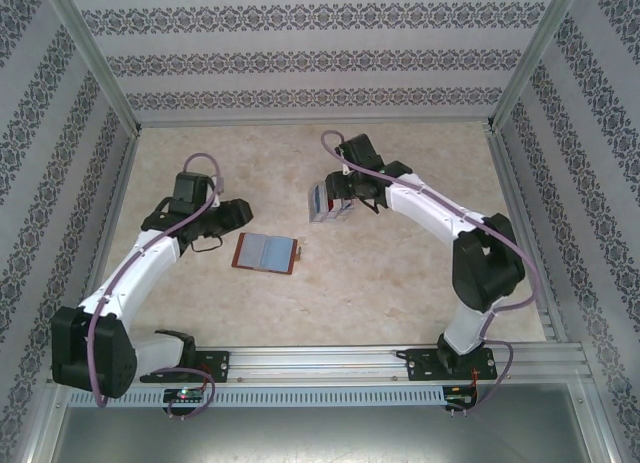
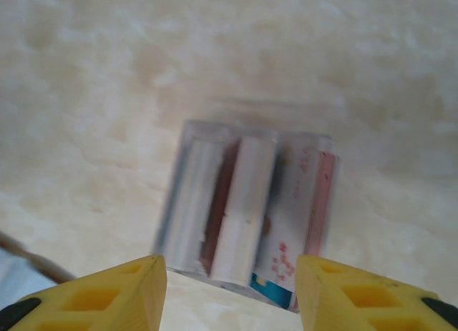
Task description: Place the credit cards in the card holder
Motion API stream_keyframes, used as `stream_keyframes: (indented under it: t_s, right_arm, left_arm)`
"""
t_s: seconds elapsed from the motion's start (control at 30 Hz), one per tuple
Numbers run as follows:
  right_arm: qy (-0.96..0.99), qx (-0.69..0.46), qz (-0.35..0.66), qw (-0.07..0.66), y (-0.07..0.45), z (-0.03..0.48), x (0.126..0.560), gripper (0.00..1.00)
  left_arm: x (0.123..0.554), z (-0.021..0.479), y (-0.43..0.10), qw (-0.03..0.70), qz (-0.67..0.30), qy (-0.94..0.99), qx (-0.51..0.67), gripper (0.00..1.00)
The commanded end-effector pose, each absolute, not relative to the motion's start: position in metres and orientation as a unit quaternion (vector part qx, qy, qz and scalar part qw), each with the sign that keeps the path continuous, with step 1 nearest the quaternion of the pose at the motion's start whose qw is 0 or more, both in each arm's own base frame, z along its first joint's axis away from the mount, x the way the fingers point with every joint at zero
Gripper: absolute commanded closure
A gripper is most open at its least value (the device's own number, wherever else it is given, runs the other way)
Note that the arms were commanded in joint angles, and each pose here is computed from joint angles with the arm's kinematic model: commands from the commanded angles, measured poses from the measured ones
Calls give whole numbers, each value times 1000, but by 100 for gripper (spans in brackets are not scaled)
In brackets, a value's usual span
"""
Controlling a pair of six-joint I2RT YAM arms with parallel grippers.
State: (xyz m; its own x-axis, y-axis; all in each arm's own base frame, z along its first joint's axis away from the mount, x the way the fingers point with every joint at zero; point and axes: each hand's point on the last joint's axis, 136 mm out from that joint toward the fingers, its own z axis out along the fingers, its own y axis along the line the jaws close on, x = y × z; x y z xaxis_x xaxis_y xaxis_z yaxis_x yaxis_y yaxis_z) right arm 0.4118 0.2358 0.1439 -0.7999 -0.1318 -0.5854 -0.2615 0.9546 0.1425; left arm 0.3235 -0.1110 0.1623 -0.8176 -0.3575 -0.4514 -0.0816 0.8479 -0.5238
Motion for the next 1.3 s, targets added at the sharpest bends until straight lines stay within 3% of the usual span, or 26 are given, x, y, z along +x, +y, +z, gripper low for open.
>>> stream_keyframes:
  t_s: [0.0, 0.37, 0.8, 1.1, 1.27]
  right_arm:
    - [956, -127, 22, 262, 223, 130, 405, 47]
    - [949, -166, -98, 251, 232, 107, 424, 41]
    - [927, -173, -225, 245, 200, 95, 427, 39]
    - [909, -178, -273, 260, 181, 115, 431, 44]
    - [923, -178, -242, 241, 182, 102, 429, 57]
  left_arm:
    - [321, 156, -104, 277, -184, 938, -94, 45]
    - [324, 137, -108, 256, -188, 943, -100, 45]
    - [320, 131, -111, 246, -196, 944, -100, 45]
    - [318, 128, -111, 243, -199, 944, -105, 45]
    - [317, 125, -113, 238, -205, 944, -105, 45]
